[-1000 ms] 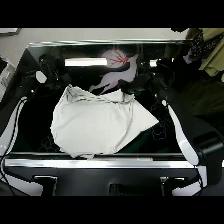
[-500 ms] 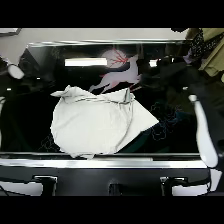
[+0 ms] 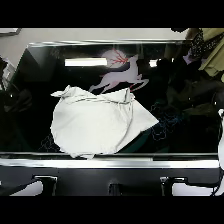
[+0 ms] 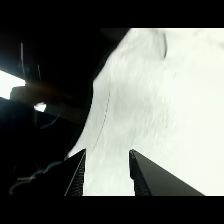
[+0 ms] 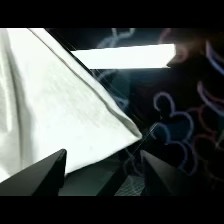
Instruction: Fold the clothes and pants, and hang the long-sleeved shirts on hangers.
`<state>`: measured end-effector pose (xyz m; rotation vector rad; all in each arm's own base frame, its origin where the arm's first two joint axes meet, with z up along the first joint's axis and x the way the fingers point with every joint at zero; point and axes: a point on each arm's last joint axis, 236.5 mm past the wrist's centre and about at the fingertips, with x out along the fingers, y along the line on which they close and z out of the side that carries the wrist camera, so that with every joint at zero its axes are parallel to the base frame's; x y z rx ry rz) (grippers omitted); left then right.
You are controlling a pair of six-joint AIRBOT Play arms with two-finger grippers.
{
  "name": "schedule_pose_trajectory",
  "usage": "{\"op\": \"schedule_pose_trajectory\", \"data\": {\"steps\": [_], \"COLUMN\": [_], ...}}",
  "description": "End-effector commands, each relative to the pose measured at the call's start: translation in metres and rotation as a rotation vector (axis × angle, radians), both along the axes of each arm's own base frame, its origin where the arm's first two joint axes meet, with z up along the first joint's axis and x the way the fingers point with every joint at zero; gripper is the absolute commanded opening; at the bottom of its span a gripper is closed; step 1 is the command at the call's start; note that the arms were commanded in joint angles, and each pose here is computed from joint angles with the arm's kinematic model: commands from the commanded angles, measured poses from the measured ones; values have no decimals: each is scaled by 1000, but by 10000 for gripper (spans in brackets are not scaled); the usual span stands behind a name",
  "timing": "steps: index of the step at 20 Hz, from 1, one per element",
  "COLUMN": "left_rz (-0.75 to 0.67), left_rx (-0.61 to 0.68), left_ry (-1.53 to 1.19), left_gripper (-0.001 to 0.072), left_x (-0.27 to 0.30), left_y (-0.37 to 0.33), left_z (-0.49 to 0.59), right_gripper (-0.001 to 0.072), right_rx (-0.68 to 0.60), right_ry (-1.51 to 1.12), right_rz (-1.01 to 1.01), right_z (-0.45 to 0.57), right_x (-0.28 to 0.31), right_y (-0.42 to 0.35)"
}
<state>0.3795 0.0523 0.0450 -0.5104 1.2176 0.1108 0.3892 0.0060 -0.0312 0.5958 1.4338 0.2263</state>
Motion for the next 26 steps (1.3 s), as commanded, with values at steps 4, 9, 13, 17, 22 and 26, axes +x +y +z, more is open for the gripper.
{"op": "schedule_pose_trajectory", "data": {"steps": [4,9,13,17,22,26], "left_rz": [17,23,4,-2,-7,-37], "left_rx": [-38,-87,-86,-88,-123,-263], "left_ry": [87,76,76,85,184,215], "left_gripper": [331,332,332,332,332,332], "left_x": [-63,-63,-64,-67,-108,-132], "left_y": [-16,-27,-28,-29,-44,-81], "left_z": [-42,-52,-55,-55,-99,-125], "right_gripper": [563,562,558,187,33,33], "right_rx": [51,99,107,53,53,50], "right_ry": [63,59,50,32,11,-52], "right_rz": [-38,-79,-66,-33,-12,15], "right_z": [-44,-54,-63,-72,-55,-21], "right_x": [-29,-31,-27,-21,-24,-27], "right_y": [9,20,42,60,61,64]}}
